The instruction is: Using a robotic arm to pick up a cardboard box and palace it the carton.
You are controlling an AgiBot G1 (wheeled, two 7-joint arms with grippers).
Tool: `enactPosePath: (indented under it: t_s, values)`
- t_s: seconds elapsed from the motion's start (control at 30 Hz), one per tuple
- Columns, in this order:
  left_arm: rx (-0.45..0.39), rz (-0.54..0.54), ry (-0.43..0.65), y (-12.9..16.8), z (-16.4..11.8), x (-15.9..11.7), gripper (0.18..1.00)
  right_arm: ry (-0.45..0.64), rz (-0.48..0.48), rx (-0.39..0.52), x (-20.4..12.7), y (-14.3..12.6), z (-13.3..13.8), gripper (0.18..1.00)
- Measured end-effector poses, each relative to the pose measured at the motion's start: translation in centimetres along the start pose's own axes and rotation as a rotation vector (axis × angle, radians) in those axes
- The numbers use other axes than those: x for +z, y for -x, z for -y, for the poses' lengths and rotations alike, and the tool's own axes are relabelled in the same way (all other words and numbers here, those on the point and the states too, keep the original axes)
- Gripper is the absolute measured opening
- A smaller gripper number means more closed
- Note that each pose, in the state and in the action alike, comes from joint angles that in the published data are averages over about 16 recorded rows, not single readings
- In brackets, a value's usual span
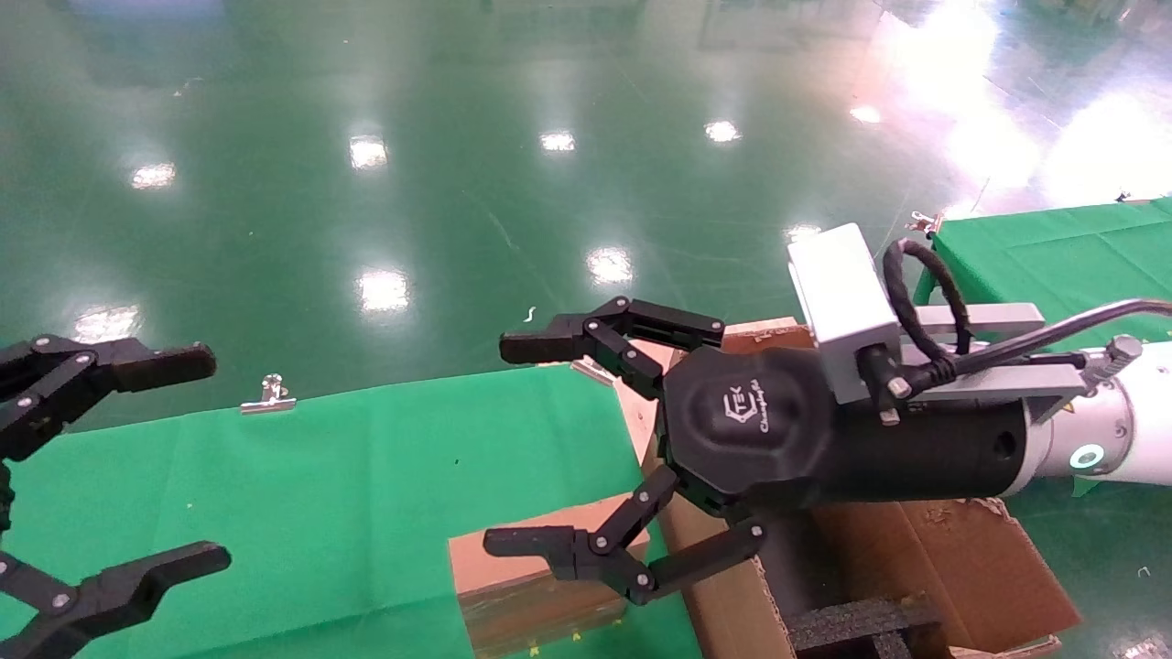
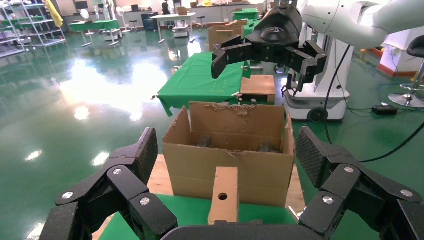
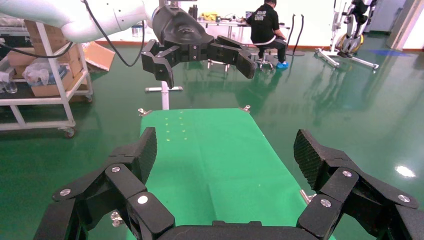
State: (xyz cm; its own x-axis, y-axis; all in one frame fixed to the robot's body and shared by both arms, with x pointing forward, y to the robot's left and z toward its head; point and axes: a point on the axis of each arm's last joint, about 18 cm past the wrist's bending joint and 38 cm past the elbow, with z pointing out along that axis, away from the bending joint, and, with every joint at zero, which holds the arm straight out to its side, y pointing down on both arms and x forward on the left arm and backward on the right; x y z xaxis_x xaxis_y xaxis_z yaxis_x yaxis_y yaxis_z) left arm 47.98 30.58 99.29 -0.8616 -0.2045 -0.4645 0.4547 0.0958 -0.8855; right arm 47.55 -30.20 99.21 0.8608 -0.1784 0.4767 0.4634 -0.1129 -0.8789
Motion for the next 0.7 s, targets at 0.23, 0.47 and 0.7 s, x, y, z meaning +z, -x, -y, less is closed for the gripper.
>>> enactPosePath:
  t_s: [0.23, 0.47, 0.7]
  values:
    - [0.000, 0.000, 0.000, 0.00, 0.00, 0.00, 1.001, 0.000, 0.000, 0.000, 0.00, 0.00, 0.00, 1.001]
    - [0.000, 0.000, 0.000, 0.00, 0.00, 0.00, 1.001, 0.000, 0.000, 0.000, 0.00, 0.00, 0.00, 1.001]
    - [0.000, 0.000, 0.000, 0.00, 0.00, 0.00, 1.001, 0.000, 0.000, 0.000, 0.00, 0.00, 0.00, 1.001]
